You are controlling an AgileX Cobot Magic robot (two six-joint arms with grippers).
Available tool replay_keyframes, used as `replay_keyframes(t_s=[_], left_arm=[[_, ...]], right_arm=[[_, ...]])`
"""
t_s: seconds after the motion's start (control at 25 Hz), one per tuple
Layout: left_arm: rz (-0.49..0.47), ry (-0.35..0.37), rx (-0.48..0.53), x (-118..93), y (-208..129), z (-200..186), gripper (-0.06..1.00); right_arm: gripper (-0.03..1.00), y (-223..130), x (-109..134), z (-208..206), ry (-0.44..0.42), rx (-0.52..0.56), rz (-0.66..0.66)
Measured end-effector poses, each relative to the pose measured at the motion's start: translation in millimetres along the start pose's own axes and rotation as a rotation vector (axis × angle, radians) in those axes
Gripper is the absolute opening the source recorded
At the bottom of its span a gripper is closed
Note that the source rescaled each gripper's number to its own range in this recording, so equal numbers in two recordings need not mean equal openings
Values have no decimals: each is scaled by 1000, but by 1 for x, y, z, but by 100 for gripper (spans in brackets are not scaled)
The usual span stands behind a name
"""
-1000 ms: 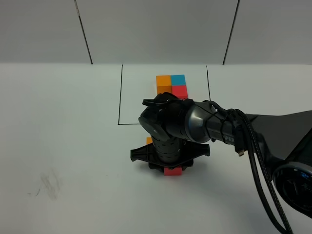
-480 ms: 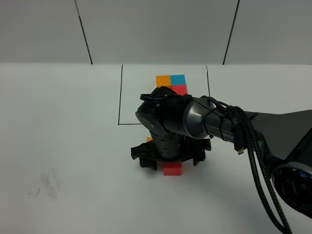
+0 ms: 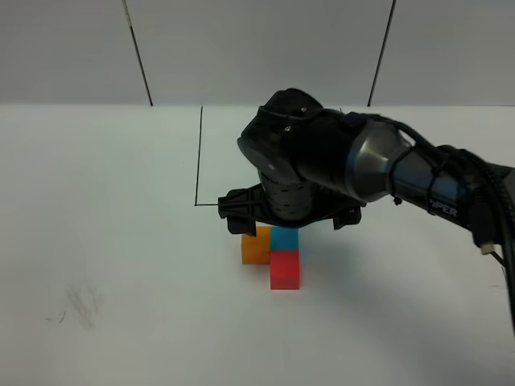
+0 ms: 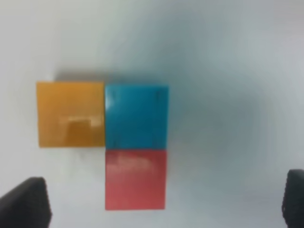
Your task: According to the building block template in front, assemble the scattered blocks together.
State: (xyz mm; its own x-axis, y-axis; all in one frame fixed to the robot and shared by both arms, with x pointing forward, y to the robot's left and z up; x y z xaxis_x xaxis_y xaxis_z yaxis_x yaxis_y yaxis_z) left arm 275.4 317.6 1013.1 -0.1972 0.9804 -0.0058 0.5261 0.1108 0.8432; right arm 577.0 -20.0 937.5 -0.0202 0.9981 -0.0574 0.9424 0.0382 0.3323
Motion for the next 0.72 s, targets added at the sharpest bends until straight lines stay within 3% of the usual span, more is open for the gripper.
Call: replay_keyframes(t_s=[0.16, 0.32, 0.4, 0.56, 0.72], left_arm=[[0, 0, 0, 0, 0, 0, 28], [0, 0, 0, 0, 0, 0, 28], [0, 0, 0, 0, 0, 0, 28], [0, 0, 0, 0, 0, 0, 28], [0, 0, 0, 0, 0, 0, 28]], right_arm=[[100, 25, -22, -30, -10, -120, -27], [100, 59, -64, -70, -44, -278, -74], [100, 78, -95, -94, -82, -362, -100], [100, 107, -181, -150, -228, -520, -198], [100, 109, -272, -207, -389, -611, -248]])
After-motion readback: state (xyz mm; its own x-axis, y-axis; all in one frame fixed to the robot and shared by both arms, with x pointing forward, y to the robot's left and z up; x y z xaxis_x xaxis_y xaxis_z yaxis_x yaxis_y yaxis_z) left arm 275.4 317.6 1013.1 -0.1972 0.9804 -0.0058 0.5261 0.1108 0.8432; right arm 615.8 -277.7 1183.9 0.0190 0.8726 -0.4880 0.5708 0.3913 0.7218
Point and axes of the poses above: a point on each arm's last joint axis where the gripper is mounted, z pointing out along that axis toward the gripper, x along the wrist's bending axis when the last joint is at zero, y = z × x, the point moved 6 cm from there along z, pointing out along that axis toward the gripper, and after that the axes turned 1 degree about z, right-handed, at the moved point
